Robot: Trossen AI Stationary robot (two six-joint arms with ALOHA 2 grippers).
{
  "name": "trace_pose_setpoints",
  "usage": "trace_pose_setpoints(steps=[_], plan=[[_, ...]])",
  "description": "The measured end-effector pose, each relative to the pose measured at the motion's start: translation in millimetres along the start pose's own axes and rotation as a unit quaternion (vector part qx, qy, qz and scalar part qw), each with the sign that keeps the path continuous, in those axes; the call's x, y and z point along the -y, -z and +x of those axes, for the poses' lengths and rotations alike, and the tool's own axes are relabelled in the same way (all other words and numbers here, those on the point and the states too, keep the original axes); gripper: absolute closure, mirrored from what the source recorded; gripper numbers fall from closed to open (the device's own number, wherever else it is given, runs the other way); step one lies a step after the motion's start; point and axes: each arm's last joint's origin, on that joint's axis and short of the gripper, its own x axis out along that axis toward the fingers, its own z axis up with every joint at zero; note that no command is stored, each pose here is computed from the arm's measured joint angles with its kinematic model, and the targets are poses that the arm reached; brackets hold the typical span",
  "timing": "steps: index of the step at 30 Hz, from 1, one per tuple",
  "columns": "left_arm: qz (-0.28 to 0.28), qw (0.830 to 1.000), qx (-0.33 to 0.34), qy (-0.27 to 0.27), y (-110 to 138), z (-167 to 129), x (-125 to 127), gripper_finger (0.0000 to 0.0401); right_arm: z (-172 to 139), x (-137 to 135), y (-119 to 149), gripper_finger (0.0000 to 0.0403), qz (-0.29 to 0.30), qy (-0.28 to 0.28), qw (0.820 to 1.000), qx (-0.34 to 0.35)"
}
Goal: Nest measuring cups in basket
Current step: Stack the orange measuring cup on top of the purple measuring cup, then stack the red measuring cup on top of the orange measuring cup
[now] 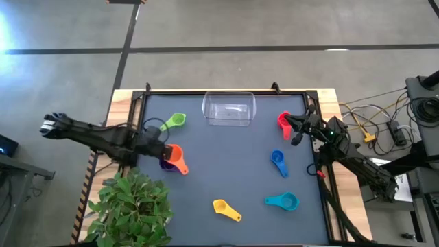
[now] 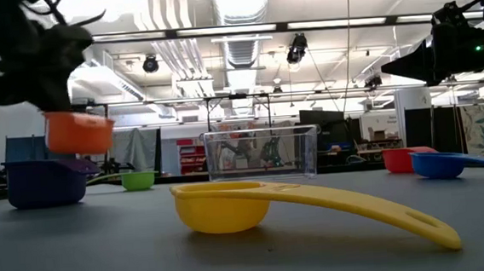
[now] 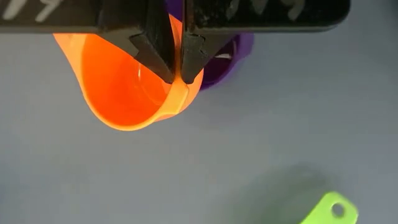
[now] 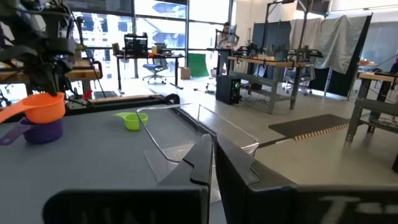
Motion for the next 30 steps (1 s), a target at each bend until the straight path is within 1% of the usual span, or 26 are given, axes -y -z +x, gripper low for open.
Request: trace_pose_setpoints(steps=[5,9,20,24,30], plan=[[-0.02,1.0,0.005,0.011,7.5,2.9,-17.9,0.0401,0.0,0.0,0.0,0.0394,0.0,0.0,1.0,0.0],[-0.025,1.0,0.003,0.01,11.2,7.1,-26.5,0.0401,0.0,0.0,0.0,0.0394,0.0,0.0,1.0,0.0],[-0.021,1.0,-0.012,0.0,12.3,9.1,-24.0,0.0397,0.0,0.0,0.0,0.0394,0.0,0.0,1.0,0.0],[-0.019,1.0,-0.013,-0.003,12.5,9.9,-23.2,0.0368,0.0,0.0,0.0,0.0394,0.0,0.0,1.0,0.0],[-0.013,1.0,-0.012,0.001,12.2,9.3,-23.1,0.0298,0.0,0.0,0.0,0.0394,0.0,0.0,1.0,0.0]])
